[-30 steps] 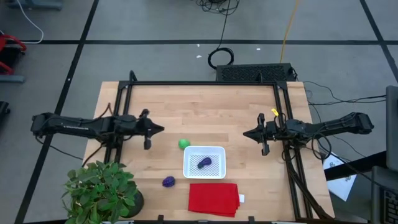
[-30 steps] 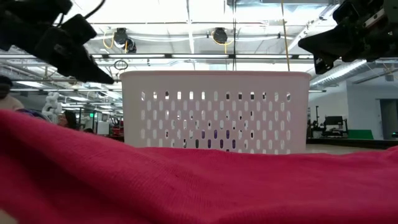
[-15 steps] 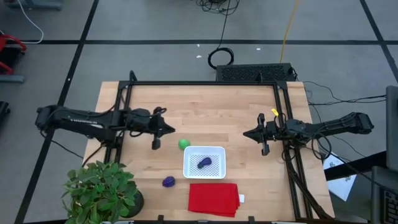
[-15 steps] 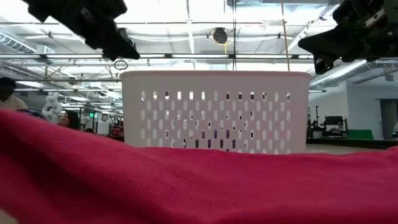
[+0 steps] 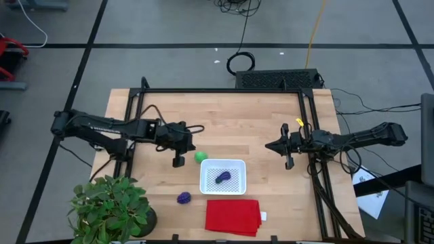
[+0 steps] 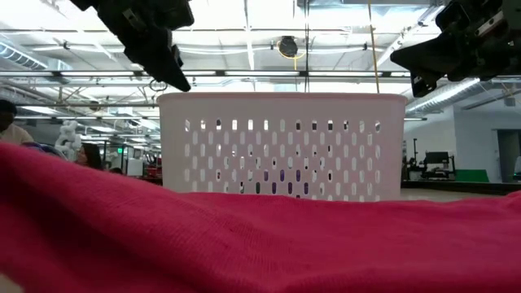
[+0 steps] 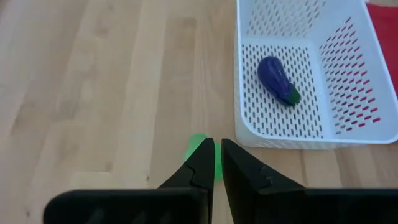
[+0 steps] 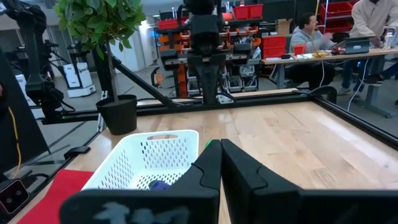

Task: Pick and placing Produce into tupperware
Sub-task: Put the green pear into the white bin

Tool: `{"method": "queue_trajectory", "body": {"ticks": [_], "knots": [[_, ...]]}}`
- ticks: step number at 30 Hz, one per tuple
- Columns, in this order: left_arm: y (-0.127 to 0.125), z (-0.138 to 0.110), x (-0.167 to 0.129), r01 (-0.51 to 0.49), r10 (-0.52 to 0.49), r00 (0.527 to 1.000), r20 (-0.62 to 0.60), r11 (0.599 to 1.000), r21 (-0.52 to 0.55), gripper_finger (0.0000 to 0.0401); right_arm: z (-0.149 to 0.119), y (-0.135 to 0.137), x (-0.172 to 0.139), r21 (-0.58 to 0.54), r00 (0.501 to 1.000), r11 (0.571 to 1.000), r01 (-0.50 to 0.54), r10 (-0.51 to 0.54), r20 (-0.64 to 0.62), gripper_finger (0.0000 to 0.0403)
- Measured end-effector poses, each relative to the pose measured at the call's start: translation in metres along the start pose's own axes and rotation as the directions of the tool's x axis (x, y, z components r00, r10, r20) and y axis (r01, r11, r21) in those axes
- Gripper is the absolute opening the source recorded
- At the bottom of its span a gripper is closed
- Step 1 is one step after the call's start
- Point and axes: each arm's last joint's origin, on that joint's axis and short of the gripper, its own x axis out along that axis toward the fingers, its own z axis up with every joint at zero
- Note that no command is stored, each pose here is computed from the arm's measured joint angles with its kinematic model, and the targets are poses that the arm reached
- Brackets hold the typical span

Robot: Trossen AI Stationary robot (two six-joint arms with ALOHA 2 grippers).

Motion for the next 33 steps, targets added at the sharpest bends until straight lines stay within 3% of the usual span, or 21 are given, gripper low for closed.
{"method": "queue_trajectory", "body": {"ticks": [13, 23, 28, 33], "knots": [[-0.004, 0.0, 0.035, 0.004, 0.002, 0.984, -0.18, 0.999, 0.035, 0.0031, 0.0, 0.0, 0.0, 0.008, 1.0, 1.0, 0.0, 0.0, -0.001, 0.0], [-0.005, -0.002, 0.044, 0.015, 0.002, 0.978, -0.206, 0.997, 0.08, 0.0039, 0.0, 0.0, 0.0, 0.009, 1.0, 1.0, 0.0, 0.0, -0.005, 0.0], [-0.007, -0.003, 0.044, 0.029, -0.002, 0.978, -0.208, 0.991, 0.13, 0.0093, 0.0, 0.0, 0.0, 0.03, 1.0, 1.0, 0.0, 0.0, -0.006, 0.0], [-0.013, -0.003, 0.043, 0.052, -0.019, 0.978, -0.208, 0.987, 0.152, 0.0187, 0.0, 0.0, 0.0, 0.033, 1.0, 0.999, 0.0, 0.0, -0.006, 0.0]]}}
